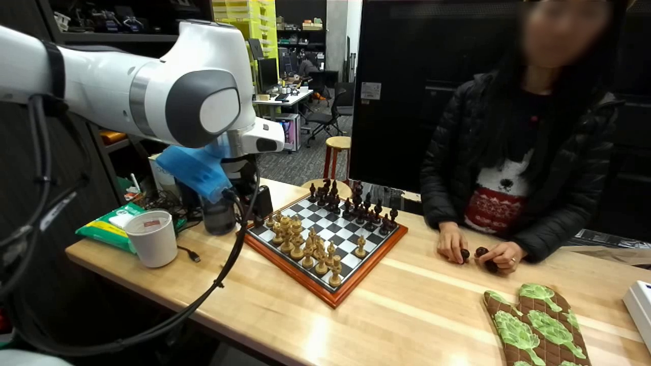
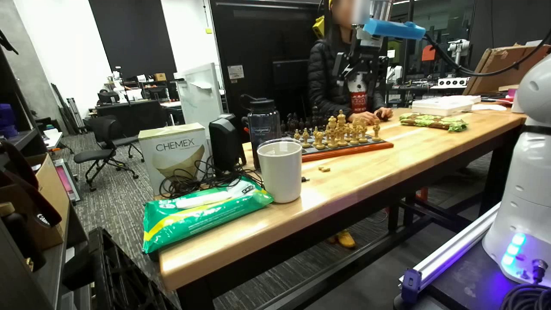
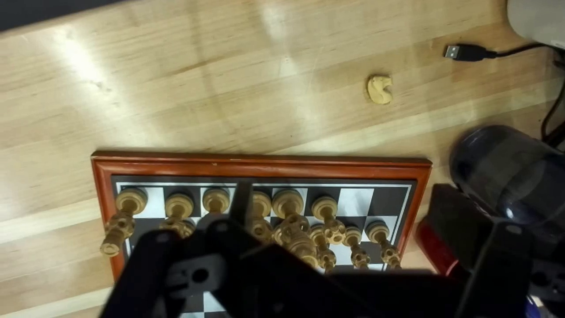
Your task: Pick up the white rook in the second row from the bottom on the left and move it two squares forward
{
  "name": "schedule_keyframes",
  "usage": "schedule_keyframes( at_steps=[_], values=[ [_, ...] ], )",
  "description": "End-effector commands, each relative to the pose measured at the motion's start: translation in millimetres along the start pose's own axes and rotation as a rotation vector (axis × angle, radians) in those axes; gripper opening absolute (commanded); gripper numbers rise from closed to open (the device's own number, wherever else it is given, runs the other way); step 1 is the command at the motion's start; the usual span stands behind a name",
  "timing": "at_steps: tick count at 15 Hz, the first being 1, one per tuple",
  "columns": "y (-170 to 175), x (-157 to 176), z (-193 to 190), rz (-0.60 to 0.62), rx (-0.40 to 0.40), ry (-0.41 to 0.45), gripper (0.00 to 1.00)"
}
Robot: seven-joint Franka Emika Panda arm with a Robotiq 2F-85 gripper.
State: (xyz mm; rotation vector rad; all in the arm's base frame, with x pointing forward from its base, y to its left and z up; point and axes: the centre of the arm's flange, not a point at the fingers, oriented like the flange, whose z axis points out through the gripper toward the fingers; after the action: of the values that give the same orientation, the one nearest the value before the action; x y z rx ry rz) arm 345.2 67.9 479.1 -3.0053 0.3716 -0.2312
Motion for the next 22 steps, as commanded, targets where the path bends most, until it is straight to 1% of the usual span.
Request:
schedule_keyframes(
  at_steps=[1, 6, 10, 15, 16, 20, 22],
  values=[
    [14, 5, 0, 0.032, -0.047, 0.015, 1.00],
    [42, 18, -1, 0.071, -0.121, 0.035, 1.00],
    [63, 36, 3, 0.103, -0.151, 0.032, 1.00],
    [80, 60, 11, 0.130, -0.162, -0.006, 1.00],
    [77, 43, 11, 0.124, -0.152, -0.002, 1.00],
    [80, 54, 16, 0.133, -0.149, -0.019, 1.00],
    [82, 64, 17, 0.126, -0.146, -0.041, 1.00]
  ],
)
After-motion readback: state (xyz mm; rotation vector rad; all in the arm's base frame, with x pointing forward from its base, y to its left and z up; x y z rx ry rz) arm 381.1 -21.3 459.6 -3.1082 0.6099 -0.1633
